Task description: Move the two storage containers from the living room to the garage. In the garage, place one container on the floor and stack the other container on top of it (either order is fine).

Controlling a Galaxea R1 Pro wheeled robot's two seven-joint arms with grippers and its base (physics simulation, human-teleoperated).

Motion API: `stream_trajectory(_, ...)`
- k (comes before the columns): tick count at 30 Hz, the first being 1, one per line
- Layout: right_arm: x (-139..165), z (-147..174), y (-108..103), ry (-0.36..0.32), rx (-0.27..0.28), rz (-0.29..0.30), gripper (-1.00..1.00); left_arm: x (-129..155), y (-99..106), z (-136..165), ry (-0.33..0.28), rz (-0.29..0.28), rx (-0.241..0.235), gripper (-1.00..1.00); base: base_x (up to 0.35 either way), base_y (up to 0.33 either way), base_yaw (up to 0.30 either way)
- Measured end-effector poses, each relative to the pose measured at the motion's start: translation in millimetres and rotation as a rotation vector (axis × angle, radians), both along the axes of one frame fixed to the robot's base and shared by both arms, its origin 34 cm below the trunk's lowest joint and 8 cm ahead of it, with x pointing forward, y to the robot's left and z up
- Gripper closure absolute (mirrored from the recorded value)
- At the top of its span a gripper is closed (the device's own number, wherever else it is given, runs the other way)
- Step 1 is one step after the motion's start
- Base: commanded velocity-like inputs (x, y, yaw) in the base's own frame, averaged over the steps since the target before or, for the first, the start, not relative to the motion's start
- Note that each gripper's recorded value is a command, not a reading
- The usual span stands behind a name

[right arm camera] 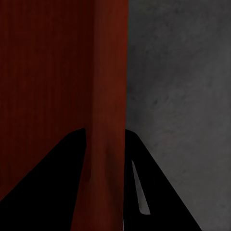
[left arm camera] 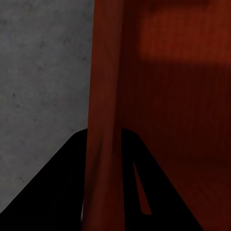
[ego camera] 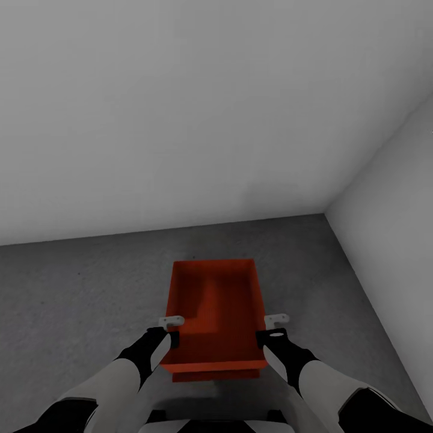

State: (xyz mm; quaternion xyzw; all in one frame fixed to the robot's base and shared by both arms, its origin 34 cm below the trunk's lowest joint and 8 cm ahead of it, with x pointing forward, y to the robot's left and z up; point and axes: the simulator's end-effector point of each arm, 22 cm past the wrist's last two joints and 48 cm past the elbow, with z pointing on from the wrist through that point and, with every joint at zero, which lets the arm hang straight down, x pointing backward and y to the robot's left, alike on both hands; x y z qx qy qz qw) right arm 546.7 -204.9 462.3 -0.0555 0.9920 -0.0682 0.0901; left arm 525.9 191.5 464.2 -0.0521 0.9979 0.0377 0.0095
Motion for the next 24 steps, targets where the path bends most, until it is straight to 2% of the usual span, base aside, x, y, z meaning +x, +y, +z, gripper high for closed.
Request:
stream_trajectory(10,6.2,-13.3,-0.7,-0.029,0.001,-0.004,1.0,6.9,-0.8,-13.8,-0.028,0.0,0.0,1.0,0.0,0.0,0.0)
stream_trajectory(24,6.1,-13.3,-0.9,-0.028,0.001,-0.004,1.0,6.8,-0.9,-13.8,-0.027,0.0,0.0,1.0,0.0,0.0,0.0)
